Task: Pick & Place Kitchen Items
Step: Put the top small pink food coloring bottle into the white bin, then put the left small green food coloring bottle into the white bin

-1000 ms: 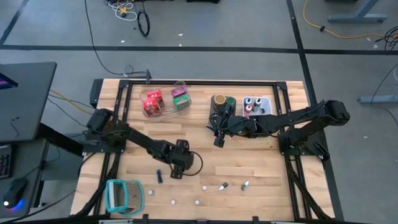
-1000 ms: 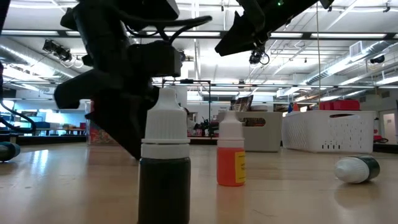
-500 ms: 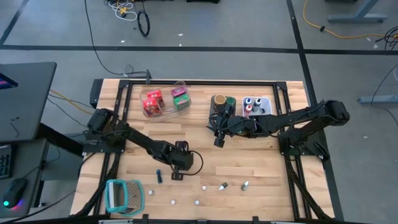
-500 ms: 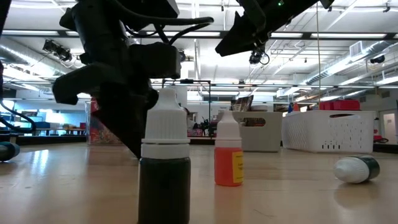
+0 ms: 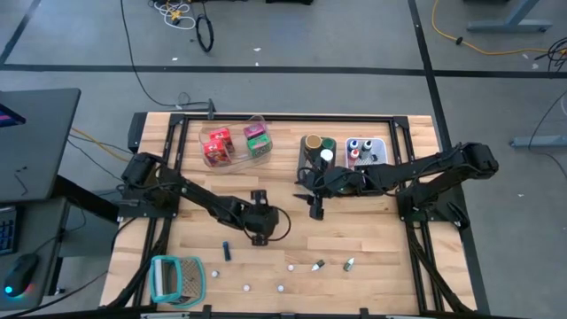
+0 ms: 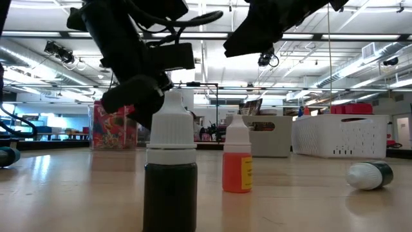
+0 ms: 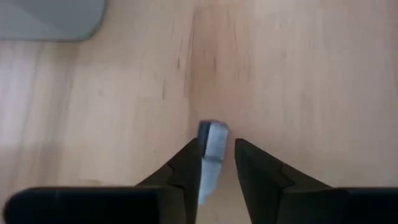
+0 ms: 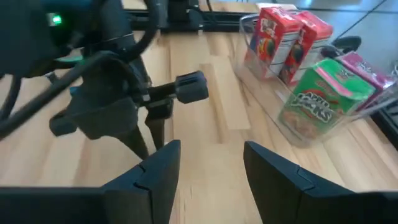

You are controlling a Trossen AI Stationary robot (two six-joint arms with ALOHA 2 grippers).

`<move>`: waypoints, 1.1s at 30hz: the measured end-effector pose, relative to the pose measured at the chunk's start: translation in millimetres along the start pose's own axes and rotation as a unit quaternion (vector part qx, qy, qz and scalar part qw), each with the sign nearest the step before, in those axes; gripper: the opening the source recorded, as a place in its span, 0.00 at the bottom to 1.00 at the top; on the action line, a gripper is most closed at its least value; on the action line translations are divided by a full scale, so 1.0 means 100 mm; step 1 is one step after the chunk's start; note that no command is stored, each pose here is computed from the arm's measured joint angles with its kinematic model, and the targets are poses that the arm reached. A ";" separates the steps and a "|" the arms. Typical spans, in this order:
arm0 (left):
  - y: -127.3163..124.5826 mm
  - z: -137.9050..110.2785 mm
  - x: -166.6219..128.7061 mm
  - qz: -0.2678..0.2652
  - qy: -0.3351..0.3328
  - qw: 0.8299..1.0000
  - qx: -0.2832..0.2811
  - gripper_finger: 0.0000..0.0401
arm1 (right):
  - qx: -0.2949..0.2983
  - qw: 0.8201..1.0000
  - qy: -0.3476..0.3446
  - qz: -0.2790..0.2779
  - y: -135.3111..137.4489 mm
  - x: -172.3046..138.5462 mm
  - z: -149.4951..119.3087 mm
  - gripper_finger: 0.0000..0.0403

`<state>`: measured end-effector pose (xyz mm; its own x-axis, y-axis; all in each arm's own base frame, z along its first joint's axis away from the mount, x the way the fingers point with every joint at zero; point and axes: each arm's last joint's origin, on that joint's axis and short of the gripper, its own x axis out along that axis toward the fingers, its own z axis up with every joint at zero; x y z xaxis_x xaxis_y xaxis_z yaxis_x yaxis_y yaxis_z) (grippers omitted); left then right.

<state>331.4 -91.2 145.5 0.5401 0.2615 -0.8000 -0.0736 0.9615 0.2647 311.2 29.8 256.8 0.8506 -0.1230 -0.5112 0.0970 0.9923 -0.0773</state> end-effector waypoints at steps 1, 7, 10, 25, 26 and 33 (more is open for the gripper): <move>0.01 0.01 0.00 0.009 -0.004 1.000 0.002 0.24 | 0.004 1.000 0.001 0.000 0.00 0.01 0.00 0.47; 0.10 0.02 0.04 0.025 0.001 0.999 0.030 0.09 | 0.056 0.996 0.017 -0.065 -0.06 0.14 -0.08 0.47; 0.13 0.01 0.07 0.017 0.008 0.996 0.089 0.07 | 0.054 0.996 0.028 -0.063 -0.10 0.21 -0.12 0.47; 0.59 0.01 0.25 -0.037 0.044 0.979 0.194 0.48 | 0.038 0.999 0.036 -0.015 -0.13 0.25 -0.13 0.47; 0.61 0.00 0.26 -0.026 0.047 0.978 0.200 0.50 | 0.034 0.999 0.036 -0.015 -0.13 0.25 -0.13 0.47; 0.66 0.13 0.18 0.010 0.050 0.986 0.158 0.53 | 0.020 0.999 0.036 -0.014 -0.13 0.25 -0.13 0.47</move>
<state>347.1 -23.9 155.5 0.4545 0.3028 -0.8377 0.1906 0.8856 0.4235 324.3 14.1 233.8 0.8077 -0.1504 -0.5700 0.1422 0.9881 -0.0592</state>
